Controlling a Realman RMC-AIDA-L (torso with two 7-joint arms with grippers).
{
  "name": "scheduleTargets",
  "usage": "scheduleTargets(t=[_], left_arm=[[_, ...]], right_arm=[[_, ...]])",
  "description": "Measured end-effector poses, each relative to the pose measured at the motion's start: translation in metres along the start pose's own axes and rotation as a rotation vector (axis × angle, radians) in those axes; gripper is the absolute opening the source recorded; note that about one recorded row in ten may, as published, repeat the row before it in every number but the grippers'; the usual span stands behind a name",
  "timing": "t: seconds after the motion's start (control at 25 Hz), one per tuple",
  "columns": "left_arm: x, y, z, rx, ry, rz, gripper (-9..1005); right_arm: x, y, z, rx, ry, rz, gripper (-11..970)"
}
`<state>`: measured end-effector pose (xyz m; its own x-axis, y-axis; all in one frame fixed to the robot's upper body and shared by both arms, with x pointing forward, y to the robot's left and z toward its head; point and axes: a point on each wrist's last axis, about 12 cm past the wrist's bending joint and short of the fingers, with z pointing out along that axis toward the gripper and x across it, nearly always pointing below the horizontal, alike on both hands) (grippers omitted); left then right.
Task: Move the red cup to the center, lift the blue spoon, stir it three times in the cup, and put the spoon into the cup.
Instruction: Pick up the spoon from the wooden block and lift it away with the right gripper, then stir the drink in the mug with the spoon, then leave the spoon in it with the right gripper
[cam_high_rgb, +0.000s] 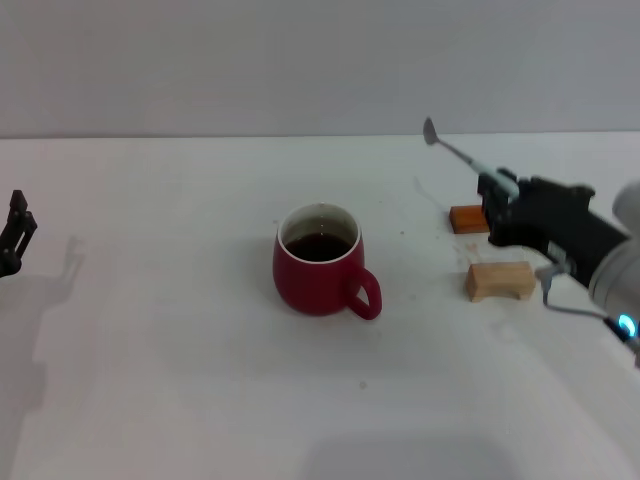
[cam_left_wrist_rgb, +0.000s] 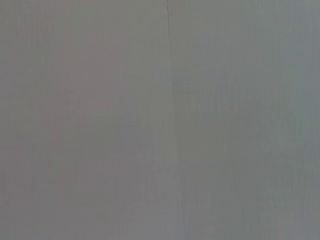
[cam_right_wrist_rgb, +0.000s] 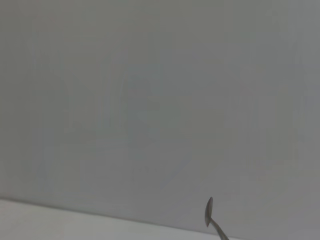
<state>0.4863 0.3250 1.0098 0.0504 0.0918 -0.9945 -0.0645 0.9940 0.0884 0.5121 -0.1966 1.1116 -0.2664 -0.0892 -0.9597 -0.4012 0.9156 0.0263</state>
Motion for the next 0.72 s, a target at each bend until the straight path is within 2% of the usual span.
scheduleTargets(t=[0.16,0.2,0.24,0.28,0.4,0.44,0.56,0.64,0.72], left_arm=[[-0.001,0.000,0.002,0.001,-0.003,0.001,854],[-0.001,0.000,0.002,0.001,-0.003,0.001,854],[-0.001,0.000,0.002,0.000,-0.003,0.001,854],[-0.001,0.000,0.003,-0.003,-0.002,0.000,854],[-0.001,0.000,0.005,-0.007,-0.001,0.001,854],[-0.002,0.000,0.006,-0.007,-0.001,0.001,854],[-0.002,0.000,0.006,-0.006,-0.001,0.002,855],[-0.002,0.001,0.006,-0.006,-0.005,0.002,855],[-0.002,0.001,0.006,-0.006,-0.006,0.002,855]], right_arm=[[-0.025,-0.003,0.001,-0.006,0.059,-0.042,130],[-0.025,-0.003,0.001,-0.006,0.059,-0.042,130],[-0.037,-0.004,0.001,-0.028,0.072,-0.042,130],[-0.037,-0.004,0.001,-0.028,0.072,-0.042,130],[-0.059,-0.007,0.003,-0.075,0.138,-0.041,130],[-0.059,-0.007,0.003,-0.075,0.138,-0.041,130],[-0.079,-0.006,0.008,-0.129,0.203,-0.050,130],[-0.082,-0.005,0.008,-0.140,0.216,-0.056,130],[-0.096,0.001,0.008,-0.179,0.262,-0.080,131]])
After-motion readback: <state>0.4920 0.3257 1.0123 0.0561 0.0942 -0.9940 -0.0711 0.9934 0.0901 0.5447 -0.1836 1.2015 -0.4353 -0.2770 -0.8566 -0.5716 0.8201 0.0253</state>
